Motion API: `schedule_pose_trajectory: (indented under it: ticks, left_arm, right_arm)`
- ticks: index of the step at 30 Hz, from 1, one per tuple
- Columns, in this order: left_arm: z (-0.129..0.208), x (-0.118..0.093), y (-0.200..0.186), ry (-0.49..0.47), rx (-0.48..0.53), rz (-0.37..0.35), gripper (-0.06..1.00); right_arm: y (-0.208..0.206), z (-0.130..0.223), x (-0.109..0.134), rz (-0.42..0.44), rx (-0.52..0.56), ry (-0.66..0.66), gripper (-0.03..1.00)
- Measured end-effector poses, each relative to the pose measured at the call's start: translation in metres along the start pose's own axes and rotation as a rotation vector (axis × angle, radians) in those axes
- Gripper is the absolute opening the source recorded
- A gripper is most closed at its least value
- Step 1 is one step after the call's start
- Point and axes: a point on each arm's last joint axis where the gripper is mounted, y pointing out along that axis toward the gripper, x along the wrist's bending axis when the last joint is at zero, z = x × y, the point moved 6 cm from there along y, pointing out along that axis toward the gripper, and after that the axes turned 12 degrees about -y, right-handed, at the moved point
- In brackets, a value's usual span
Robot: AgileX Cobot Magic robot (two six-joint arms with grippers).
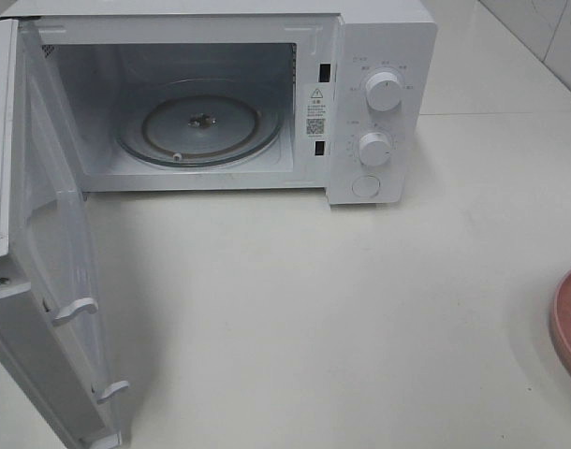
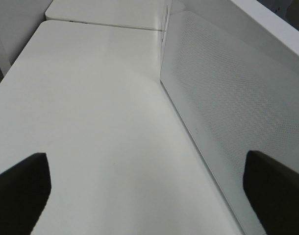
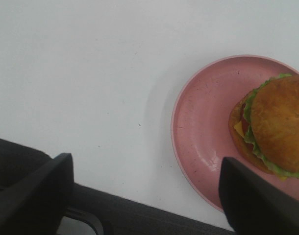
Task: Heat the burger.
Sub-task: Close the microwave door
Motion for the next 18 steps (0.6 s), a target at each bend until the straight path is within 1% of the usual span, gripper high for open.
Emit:
schedule_pose_trajectory:
  ticks: [4,6,7,9,10,11,13,14,15,17,18]
  left_arm:
    - [0.000,0.000,0.000,0.000,0.000,0.000,0.99]
    - [0.000,0.000,0.000,0.000,0.000,0.000,0.99]
    - [0.000,0.000,0.000,0.000,0.000,0.000,0.99]
    - [0.000,0.000,0.000,0.000,0.000,0.000,0.99]
    - [0.000,0.000,0.000,0.000,0.000,0.000,0.99]
    - [0.000,0.000,0.000,0.000,0.000,0.000,0.99]
    - [0.000,0.000,0.000,0.000,0.000,0.000,0.99]
    - [0.000,0.000,0.000,0.000,0.000,0.000,0.99]
    - [0.000,0.000,0.000,0.000,0.000,0.000,0.99]
    - [0.000,0.000,0.000,0.000,0.000,0.000,0.99]
    - [0.000,0.000,0.000,0.000,0.000,0.000,0.99]
  right_arm:
    - [-0.002,0.010,-0.001,0.008,-0.028,0.025,0.76]
    - [-0.007,0.018,-0.004,0.036,-0.071,0.045,0.76]
    - [-0.007,0.018,-0.004,0.036,-0.071,0.045,0.76]
    - [-0.016,0.023,-0.008,0.077,-0.135,0.083,0.76]
    - [-0.016,0.023,-0.008,0.077,-0.135,0.083,0.76]
    - [-0.022,0.026,-0.010,0.103,-0.175,0.102,0.76]
    - [-0.025,0.027,-0.011,0.114,-0.193,0.114,0.76]
    - [-0.031,0.031,-0.013,0.141,-0.237,0.138,0.76]
    - [-0.031,0.031,-0.013,0.141,-0.237,0.138,0.76]
    - [-0.040,0.036,-0.013,0.174,-0.295,0.165,0.76]
    - [-0.040,0.036,-0.013,0.174,-0.295,0.165,0.76]
